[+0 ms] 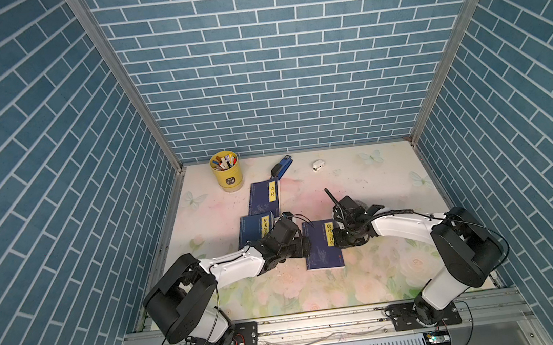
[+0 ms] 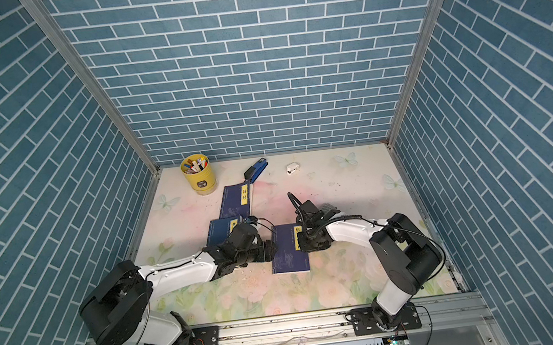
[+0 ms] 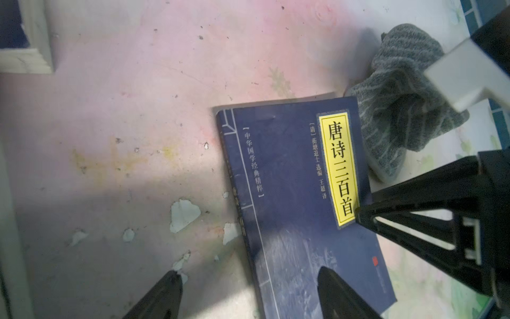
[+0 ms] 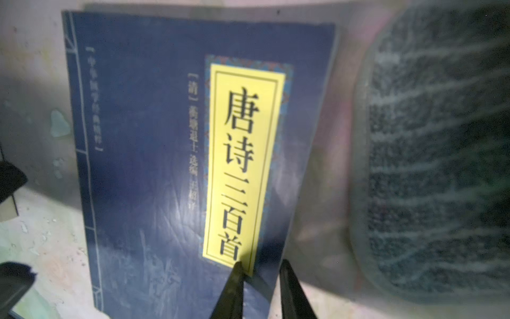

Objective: Wipe the cover of the book
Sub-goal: Pick up the book from the center of the board.

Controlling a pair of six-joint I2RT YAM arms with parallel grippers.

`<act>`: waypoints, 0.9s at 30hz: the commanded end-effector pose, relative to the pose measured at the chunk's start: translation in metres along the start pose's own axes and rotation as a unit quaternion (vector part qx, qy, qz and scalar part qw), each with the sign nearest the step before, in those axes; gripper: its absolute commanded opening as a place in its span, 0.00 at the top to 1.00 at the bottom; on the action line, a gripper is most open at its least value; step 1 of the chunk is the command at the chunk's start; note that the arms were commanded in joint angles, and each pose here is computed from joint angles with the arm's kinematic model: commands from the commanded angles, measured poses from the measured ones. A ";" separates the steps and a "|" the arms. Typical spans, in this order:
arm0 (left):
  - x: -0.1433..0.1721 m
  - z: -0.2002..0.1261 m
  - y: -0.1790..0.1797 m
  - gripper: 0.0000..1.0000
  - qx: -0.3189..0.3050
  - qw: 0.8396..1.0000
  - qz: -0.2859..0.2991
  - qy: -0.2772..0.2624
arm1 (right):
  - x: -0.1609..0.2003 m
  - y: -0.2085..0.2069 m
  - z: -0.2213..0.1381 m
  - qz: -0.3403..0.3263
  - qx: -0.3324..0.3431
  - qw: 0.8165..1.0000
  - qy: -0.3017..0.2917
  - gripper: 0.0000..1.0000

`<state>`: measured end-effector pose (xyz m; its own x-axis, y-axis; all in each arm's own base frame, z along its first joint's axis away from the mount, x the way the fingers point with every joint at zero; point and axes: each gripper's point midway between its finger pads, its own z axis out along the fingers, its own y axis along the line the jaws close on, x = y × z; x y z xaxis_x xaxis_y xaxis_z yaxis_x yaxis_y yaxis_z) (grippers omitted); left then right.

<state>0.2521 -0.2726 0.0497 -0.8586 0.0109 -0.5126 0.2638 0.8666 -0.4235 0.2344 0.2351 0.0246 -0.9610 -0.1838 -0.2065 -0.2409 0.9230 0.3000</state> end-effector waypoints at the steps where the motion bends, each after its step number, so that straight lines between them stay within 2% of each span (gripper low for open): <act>1: 0.008 0.006 -0.005 0.26 0.018 1.000 -0.006 0.013 | 0.016 -0.013 0.015 0.026 0.024 0.999 0.030 0.82; 10: 0.025 0.018 -0.024 0.41 0.085 0.995 -0.024 0.045 | 0.034 -0.021 0.025 0.051 0.026 0.997 0.050 0.85; 14: 0.023 0.024 -0.026 0.47 0.092 0.994 -0.027 0.043 | 0.031 -0.018 0.024 0.052 0.021 0.997 0.045 0.85; 20: -0.008 0.029 -0.040 0.53 0.094 0.995 -0.010 0.015 | 0.026 -0.010 0.025 0.048 0.003 0.998 0.041 0.85; 27: -0.045 0.023 -0.069 0.68 0.131 0.991 0.000 -0.012 | 0.020 -0.004 0.030 0.055 -0.012 0.998 0.033 0.85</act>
<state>0.2787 -0.2991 0.0367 -0.8840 -0.0307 -0.4666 0.2321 0.8374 -0.4949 0.2386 0.2395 0.0229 -0.9771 -0.0849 -0.1951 -0.1514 0.9217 0.3571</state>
